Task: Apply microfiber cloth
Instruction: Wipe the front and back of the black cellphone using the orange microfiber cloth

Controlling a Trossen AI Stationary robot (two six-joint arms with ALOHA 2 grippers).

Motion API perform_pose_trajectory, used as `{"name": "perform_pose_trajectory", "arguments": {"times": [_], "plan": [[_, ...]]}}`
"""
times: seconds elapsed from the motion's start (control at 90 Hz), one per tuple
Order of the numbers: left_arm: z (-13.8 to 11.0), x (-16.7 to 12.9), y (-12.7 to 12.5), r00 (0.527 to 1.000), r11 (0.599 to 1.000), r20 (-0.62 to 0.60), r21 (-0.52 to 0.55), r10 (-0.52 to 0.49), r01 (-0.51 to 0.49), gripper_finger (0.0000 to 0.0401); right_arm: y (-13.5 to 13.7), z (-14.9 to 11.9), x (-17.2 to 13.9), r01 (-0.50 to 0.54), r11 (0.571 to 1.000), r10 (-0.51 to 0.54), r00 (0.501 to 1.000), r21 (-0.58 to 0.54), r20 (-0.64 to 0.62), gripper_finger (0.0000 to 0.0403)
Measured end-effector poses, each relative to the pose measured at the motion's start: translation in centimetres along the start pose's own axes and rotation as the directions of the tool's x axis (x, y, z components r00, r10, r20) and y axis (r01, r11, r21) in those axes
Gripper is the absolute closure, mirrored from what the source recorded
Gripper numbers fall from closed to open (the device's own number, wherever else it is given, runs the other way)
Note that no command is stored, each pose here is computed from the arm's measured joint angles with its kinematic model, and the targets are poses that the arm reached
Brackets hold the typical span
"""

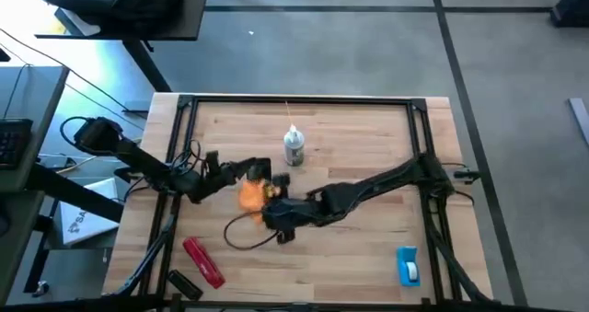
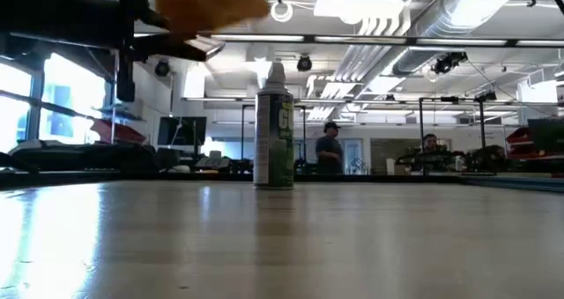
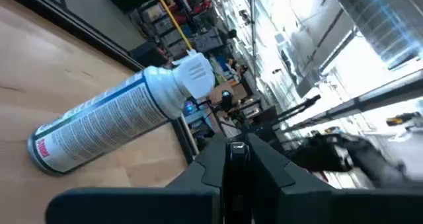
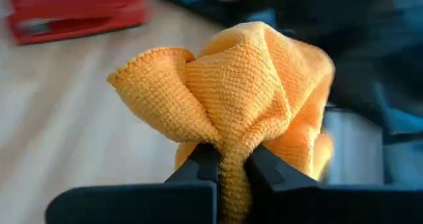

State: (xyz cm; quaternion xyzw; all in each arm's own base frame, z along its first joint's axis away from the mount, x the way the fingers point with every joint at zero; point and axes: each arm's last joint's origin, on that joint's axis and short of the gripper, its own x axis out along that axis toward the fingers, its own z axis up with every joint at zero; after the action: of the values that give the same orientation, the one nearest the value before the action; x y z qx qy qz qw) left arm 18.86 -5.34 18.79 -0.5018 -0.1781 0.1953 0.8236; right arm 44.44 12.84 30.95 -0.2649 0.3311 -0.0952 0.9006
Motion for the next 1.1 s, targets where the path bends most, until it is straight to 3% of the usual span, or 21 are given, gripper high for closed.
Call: {"name": "perform_pose_trajectory", "arguments": {"times": [0.111, 0.311, 0.411, 0.622, 0.944, 1.1], "plan": [[0.0, 0.0, -0.3, 0.999, 0.999, -0.028, -0.016, -0.042, 0.042, 0.0386, -1.9, -0.2, -0.2, 0.123, 0.992, -0.125, 0.992, -0.037, -0.037, 0.04], [0.4, -0.3, -1.3, 0.99, 0.99, -0.028, -0.007, -0.14, 0.139, 0.0386, -3.5, -0.8, 1.4, 0.124, 0.992, -0.124, 0.991, -0.001, -0.057, 0.04], [0.4, -0.5, -1.3, 0.99, 0.99, -0.02, 0.021, -0.137, 0.137, 0.0386, -3.1, -0.9, 2.1, 0.069, 0.997, -0.068, 0.997, 0.026, -0.043, 0.04], [0.8, -0.5, -1.6, 0.991, 0.991, 0.043, -0.022, -0.128, 0.129, 0.0386, -0.5, -0.3, 1.7, -0.033, 0.998, 0.032, 0.999, 0.054, 0.008, 0.04], [2.3, -0.2, -2.2, 0.973, 0.979, 0.172, -0.104, -0.154, 0.174, 0.0386, 2.9, 0.0, 1.0, -0.081, 0.993, 0.08, 0.997, 0.08, 0.023, 0.04], [2.6, 0.0, -2.2, 0.969, 0.982, 0.199, -0.094, -0.144, 0.165, 0.0386, 4.1, -0.1, 1.1, -0.094, 0.993, 0.093, 0.995, 0.066, 0.022, 0.04]]}}
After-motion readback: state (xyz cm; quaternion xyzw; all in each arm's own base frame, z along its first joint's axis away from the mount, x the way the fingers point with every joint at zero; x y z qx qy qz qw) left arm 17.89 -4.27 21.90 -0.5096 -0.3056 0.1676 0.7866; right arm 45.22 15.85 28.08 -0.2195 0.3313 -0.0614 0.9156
